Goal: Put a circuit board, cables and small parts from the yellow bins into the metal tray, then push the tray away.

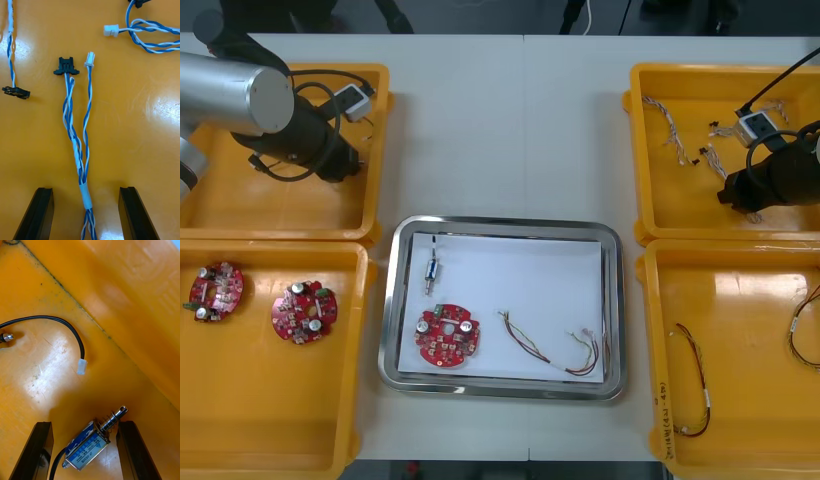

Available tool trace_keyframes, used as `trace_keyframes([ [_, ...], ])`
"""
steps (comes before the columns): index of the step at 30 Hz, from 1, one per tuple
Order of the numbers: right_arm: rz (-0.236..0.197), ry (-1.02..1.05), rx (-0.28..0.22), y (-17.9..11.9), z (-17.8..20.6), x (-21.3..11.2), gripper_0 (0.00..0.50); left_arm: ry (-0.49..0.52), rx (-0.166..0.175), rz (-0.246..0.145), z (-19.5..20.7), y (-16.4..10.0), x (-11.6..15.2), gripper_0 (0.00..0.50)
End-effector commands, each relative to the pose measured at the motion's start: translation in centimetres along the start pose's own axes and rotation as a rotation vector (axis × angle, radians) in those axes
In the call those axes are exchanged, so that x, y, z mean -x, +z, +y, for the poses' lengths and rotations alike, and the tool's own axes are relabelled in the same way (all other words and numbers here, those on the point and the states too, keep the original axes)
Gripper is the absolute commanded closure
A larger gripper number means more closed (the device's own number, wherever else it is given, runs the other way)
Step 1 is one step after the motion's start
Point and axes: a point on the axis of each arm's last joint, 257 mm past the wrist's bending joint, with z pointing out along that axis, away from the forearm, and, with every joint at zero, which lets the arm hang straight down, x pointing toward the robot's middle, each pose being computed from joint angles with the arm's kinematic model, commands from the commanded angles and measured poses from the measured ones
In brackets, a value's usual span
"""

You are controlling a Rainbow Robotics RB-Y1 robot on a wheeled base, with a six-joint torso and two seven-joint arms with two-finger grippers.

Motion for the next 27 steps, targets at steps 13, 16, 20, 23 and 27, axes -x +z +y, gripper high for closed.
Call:
trace_keyframes([
  [13, -0.021, 0.005, 0.005, 0.0, -0.7, 1.2, 0.000, 0.103, -0.002, -0.036, -0.2, -0.7, 2.3, 0.500],
  [16, -0.019, -0.001, 0.006, 0.0, -0.6, 1.1, 0.139, 0.103, -0.003, -0.033, -0.3, -0.6, 2.2, 0.500],
  [20, -0.018, -0.008, 0.002, 0.0, -0.7, 1.1, 0.500, 0.101, -0.004, -0.035, -0.3, -0.7, 2.3, 0.500],
  [23, -0.019, -0.017, -0.001, -0.1, -0.8, 1.3, 0.500, 0.102, -0.003, -0.033, -0.2, -0.7, 2.2, 0.500],
  [27, -0.027, -0.040, -0.009, -0.5, -1.0, 2.2, 0.500, 0.098, -0.004, -0.029, -0.1, -0.8, 2.0, 0.500],
])
